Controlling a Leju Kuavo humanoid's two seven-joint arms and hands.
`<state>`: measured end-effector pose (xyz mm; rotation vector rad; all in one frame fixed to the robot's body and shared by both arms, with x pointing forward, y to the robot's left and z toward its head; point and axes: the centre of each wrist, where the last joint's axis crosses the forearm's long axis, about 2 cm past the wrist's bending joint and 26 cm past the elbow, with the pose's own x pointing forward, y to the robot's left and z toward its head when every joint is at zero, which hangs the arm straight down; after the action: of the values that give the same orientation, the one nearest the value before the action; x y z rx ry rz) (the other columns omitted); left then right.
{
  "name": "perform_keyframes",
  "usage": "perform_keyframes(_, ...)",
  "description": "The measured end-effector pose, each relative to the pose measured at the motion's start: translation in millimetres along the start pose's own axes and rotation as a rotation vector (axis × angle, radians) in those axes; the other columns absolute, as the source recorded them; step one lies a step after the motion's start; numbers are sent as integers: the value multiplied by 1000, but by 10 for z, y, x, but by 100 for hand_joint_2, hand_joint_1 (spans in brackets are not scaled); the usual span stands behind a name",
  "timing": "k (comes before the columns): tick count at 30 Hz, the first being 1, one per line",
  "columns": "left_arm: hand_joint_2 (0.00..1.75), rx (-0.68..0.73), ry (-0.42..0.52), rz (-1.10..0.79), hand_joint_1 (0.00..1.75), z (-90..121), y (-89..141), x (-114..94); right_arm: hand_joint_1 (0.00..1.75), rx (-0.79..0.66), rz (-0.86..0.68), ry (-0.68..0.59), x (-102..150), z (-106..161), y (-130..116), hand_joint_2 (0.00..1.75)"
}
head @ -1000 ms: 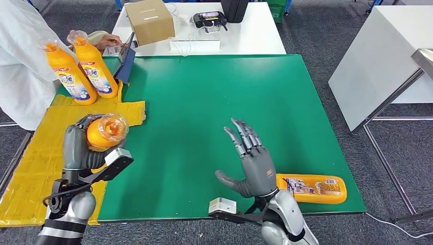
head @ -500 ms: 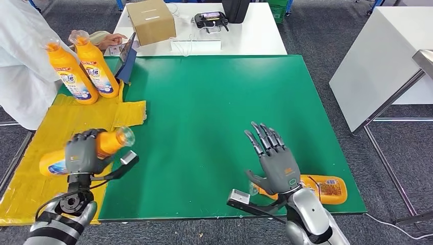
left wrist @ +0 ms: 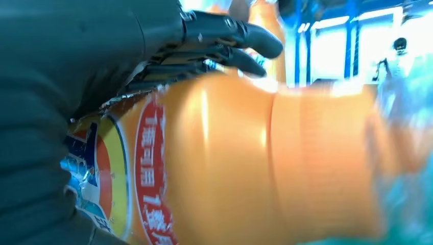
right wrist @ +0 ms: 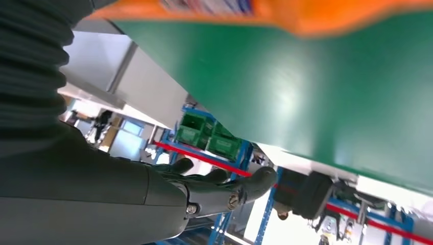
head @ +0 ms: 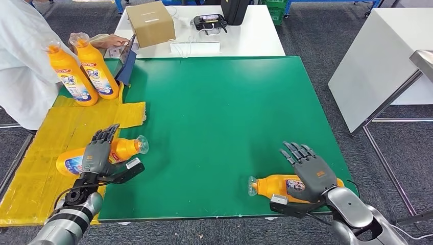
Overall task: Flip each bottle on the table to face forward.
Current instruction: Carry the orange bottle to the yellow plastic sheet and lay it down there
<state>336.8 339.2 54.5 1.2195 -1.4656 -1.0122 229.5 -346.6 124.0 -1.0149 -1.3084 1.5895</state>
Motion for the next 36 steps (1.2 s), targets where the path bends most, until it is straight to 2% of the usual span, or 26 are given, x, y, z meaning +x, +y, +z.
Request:
perform_keyframes(4, 175, 31, 106, 373, 0, 82, -60, -3, 0, 33, 11, 56, -23, 194, 134, 0)
perform_keyframes(7, 175, 114, 166, 600, 0, 89, 20, -2, 0, 48, 16, 95, -18, 329, 214, 0)
perform_keyframes(11, 175, 196, 190, 743, 0, 122, 164, -34, 0, 67, 11, 122, -26, 440, 269, 175)
perform_keyframes(16, 175, 258, 160, 904, 0, 261, 298, -5, 0, 98, -8, 167, -31, 536, 327, 175)
perform_keyframes(22, 175, 295, 74, 979, 0, 465, 503, 185, 0, 133, -24, 228, -19, 608, 420, 175)
perform_keyframes(29, 175, 328, -25, 1050, 0, 573, 672, 440, 0, 149, -49, 279, -23, 470, 551, 175)
perform_keyframes(36, 175, 357, -64, 1081, 0, 611, 778, 514, 0, 154, -78, 299, -34, 327, 612, 175)
